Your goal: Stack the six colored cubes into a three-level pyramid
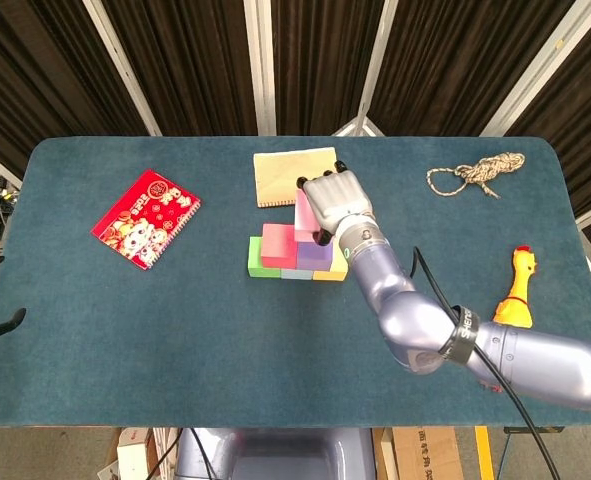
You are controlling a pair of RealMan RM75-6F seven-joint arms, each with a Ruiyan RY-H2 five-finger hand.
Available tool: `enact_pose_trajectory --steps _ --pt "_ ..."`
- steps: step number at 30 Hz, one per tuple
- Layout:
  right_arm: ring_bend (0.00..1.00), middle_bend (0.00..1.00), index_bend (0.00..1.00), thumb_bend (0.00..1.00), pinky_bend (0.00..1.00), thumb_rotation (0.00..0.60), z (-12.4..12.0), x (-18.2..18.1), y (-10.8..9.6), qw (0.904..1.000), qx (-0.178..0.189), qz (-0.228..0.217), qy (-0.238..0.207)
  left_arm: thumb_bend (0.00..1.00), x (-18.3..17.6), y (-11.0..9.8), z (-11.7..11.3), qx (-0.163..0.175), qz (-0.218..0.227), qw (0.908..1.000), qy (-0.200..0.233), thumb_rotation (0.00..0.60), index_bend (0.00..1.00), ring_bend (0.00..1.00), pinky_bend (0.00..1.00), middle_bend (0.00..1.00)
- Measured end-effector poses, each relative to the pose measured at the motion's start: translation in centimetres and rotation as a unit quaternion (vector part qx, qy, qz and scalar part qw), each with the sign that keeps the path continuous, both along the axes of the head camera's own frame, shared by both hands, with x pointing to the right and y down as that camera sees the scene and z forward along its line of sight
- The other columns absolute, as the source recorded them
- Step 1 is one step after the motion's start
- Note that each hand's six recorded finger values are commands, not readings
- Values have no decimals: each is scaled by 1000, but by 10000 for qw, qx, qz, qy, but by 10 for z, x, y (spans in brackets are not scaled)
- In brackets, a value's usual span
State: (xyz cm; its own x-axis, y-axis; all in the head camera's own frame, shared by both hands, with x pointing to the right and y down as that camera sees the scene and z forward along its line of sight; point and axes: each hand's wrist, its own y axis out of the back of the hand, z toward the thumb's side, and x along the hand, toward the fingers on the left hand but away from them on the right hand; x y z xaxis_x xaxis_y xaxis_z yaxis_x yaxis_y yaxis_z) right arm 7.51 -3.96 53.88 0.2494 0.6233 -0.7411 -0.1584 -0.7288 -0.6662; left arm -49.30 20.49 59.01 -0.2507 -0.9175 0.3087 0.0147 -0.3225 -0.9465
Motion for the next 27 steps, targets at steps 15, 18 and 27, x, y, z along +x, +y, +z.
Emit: enact_pose_trajectory --steps 15,18,27 --pt "184 404 190 337 0 600 11 14 -2 9997 -115 7 -230 222 5 0 5 -25 68 10000 8 600 220 0 43 70" --pt "184 404 190 337 0 600 14 13 -1 9997 -81 -71 -236 225 5 0 5 -28 68 10000 3 600 220 0 43 70" --pt "184 405 190 336 0 600 25 -2 9 9991 -152 -275 -282 225 6 1 5 -1 76 10000 -16 600 220 0 44 70"
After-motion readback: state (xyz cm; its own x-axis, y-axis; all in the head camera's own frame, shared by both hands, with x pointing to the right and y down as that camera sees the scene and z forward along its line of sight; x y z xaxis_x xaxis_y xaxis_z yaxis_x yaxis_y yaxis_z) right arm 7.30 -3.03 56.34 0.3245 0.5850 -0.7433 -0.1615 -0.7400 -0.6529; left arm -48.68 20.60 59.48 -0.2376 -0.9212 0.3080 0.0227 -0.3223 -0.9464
